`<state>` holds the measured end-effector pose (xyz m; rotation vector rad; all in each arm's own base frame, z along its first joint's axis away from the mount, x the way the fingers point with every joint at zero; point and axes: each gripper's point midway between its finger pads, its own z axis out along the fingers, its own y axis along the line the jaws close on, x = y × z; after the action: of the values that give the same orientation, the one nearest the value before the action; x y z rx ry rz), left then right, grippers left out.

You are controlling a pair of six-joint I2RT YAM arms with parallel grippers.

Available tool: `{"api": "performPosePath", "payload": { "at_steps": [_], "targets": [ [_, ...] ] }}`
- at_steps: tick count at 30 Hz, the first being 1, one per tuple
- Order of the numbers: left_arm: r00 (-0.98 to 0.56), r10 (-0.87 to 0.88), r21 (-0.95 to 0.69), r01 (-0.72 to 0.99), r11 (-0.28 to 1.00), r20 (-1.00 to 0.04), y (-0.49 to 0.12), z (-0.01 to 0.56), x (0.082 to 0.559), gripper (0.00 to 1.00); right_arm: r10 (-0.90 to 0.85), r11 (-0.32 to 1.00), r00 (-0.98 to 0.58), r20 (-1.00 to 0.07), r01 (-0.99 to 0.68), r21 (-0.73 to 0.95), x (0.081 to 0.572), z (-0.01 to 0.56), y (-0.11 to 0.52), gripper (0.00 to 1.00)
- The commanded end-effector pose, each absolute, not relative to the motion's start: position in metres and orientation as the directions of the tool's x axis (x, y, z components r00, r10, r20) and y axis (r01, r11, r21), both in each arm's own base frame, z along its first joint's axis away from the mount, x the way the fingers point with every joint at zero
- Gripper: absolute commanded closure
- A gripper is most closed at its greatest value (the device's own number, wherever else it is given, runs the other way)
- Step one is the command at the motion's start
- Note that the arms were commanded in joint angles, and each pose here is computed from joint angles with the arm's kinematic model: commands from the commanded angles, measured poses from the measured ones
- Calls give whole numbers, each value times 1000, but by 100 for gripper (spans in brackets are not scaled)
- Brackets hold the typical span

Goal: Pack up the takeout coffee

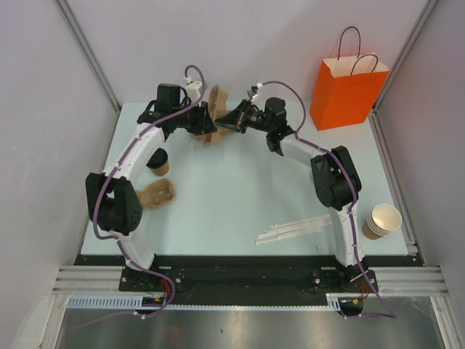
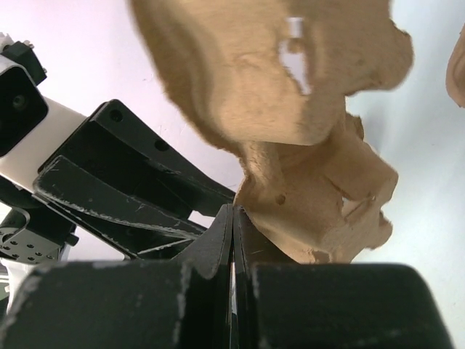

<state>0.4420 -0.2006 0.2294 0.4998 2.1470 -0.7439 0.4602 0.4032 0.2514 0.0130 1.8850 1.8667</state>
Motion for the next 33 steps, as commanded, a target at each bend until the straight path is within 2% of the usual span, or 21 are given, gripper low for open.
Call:
{"api": "performPosePath", "payload": {
  "at_steps": [1,6,7,8,10,11,12,15,17,18,21,29,33],
  "targets": [
    [-573,91,-341,600,724,-814,-208,248,448,71,345,-5,-849,-400,-428,904,445,306,399,100],
    [-574,79,-352,600,719,-815,-210,250,450,87,344,-8,-848,-403,-432,902,444,307,399,100],
    [-571,78,-352,601,717,-817,-210,251,450,95,344,-8,-848,-403,-432,902,444,307,399,100],
    [-569,79,-347,600,721,-818,-208,251,450,99,346,-8,-846,-405,-434,901,445,308,398,100],
    [-553,93,-321,604,729,-828,-205,252,454,100,346,0,-838,-421,-449,893,447,307,397,100],
    [-548,105,-302,599,741,-830,-202,249,457,100,347,10,-839,-420,-445,896,449,305,395,95],
    [-537,120,-281,605,745,-835,-200,251,459,100,352,17,-831,-431,-455,891,452,307,392,75],
    [-453,236,-126,635,762,-860,-187,251,474,100,369,63,-797,-479,-493,868,465,312,377,54],
    [-408,333,-20,657,754,-850,-178,241,486,100,385,109,-769,-511,-512,852,478,313,359,48],
    [-401,372,33,642,766,-837,-170,241,493,100,391,120,-763,-515,-513,850,482,313,353,40],
    [-353,491,189,626,757,-797,-152,233,510,100,411,174,-733,-542,-520,836,498,312,324,27],
    [-173,715,569,493,659,-678,-121,243,552,100,389,259,-714,-582,-522,813,509,302,279,22],
    [-74,863,759,442,478,-500,-119,231,559,100,398,273,-709,-582,-514,813,510,298,264,21]
  ]
}}
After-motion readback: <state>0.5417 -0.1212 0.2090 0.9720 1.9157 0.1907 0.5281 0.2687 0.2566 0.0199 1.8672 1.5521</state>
